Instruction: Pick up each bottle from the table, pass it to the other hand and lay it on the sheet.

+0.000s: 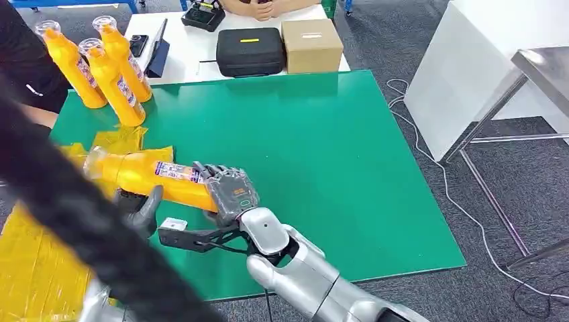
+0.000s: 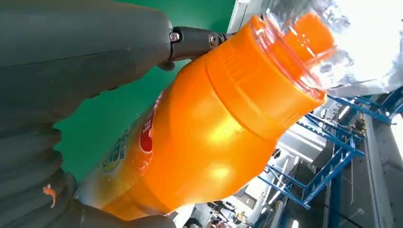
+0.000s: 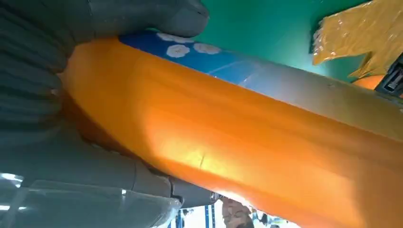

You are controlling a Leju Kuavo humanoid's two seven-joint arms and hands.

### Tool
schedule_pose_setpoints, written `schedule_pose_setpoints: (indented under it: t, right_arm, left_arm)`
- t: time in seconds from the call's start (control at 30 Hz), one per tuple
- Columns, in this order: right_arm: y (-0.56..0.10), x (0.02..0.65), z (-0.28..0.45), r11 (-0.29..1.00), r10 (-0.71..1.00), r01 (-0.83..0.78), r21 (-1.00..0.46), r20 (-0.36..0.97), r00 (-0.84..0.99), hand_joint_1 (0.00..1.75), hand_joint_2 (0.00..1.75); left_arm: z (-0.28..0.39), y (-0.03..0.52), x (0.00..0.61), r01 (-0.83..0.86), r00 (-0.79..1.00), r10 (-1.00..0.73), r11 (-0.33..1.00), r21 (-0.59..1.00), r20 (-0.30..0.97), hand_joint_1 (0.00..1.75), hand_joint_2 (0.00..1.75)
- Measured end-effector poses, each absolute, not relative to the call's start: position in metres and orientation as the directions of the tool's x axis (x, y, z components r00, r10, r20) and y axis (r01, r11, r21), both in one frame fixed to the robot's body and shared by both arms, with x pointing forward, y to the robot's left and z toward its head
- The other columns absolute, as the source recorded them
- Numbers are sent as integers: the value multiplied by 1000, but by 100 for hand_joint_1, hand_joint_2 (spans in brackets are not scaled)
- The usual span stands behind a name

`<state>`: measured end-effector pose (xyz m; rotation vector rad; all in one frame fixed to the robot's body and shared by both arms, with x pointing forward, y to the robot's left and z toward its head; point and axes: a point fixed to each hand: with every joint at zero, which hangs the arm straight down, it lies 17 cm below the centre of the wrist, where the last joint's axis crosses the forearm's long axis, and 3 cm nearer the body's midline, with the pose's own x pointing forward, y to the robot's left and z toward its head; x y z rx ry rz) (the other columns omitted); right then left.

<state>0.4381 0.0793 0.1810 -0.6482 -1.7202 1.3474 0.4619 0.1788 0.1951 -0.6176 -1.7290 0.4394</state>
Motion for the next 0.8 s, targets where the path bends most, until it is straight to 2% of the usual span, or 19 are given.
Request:
schedule_pose_setpoints:
  t: [0.2, 0.47, 0.8]
  right_arm:
    - [86, 435, 179, 279, 801, -98, -955, 288, -525, 175, 175]
    - [102, 428, 183, 240, 789, -77, -968, 240, -566, 175, 175]
    - [103, 428, 180, 229, 790, -78, -970, 232, -567, 175, 175]
  left_arm:
    - [192, 185, 459, 162, -172, 622, 783, -601, 764, 0, 175]
    - [193, 171, 448, 258, -85, 735, 669, -697, 673, 0, 175]
    - [191, 171, 447, 258, -74, 743, 659, -707, 665, 0, 175]
